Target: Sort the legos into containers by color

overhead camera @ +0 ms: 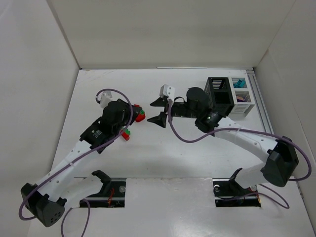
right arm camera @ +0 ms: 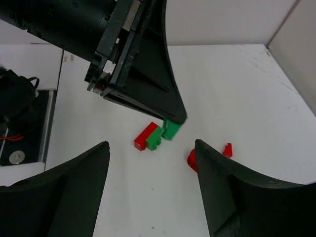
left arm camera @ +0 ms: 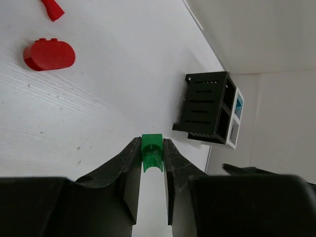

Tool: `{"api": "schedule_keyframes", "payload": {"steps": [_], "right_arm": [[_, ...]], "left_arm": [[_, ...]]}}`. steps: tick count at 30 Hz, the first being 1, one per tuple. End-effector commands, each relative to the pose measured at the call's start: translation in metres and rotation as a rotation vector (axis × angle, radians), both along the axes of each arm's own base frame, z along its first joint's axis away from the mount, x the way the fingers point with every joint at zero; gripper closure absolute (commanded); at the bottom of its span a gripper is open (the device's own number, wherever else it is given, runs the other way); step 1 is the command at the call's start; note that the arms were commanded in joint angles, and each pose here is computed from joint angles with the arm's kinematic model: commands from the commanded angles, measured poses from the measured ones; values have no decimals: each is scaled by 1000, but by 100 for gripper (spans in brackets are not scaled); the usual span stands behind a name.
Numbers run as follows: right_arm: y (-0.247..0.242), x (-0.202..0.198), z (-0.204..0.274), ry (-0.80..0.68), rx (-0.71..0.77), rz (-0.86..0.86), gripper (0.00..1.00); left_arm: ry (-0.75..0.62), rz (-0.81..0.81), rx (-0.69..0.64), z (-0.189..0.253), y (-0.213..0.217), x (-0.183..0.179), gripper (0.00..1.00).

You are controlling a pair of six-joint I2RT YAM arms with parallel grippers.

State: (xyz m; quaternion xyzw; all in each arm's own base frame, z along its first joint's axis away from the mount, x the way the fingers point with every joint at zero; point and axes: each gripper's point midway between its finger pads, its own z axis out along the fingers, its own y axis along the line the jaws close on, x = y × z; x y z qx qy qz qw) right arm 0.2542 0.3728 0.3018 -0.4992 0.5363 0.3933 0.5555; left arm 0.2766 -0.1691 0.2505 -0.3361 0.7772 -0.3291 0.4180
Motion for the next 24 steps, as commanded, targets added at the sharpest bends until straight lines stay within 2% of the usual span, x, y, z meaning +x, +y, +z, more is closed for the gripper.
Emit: {"api": "schedule_keyframes", "payload": {"steps": [1, 10, 22, 24], "right_arm": [[17, 3, 40, -32, 103, -24, 26], [10, 32, 31, 8, 100, -213, 27], [33, 40, 23, 41, 87, -158, 35], [33, 40, 23, 41, 87, -158, 44]], "left_arm": [[-126, 18, -54, 48, -9, 10, 85], [-166, -15, -69, 58, -23, 6, 85], [-207, -18, -84, 68, -27, 7, 85], [-207, -18, -84, 68, -27, 7, 85]]}}
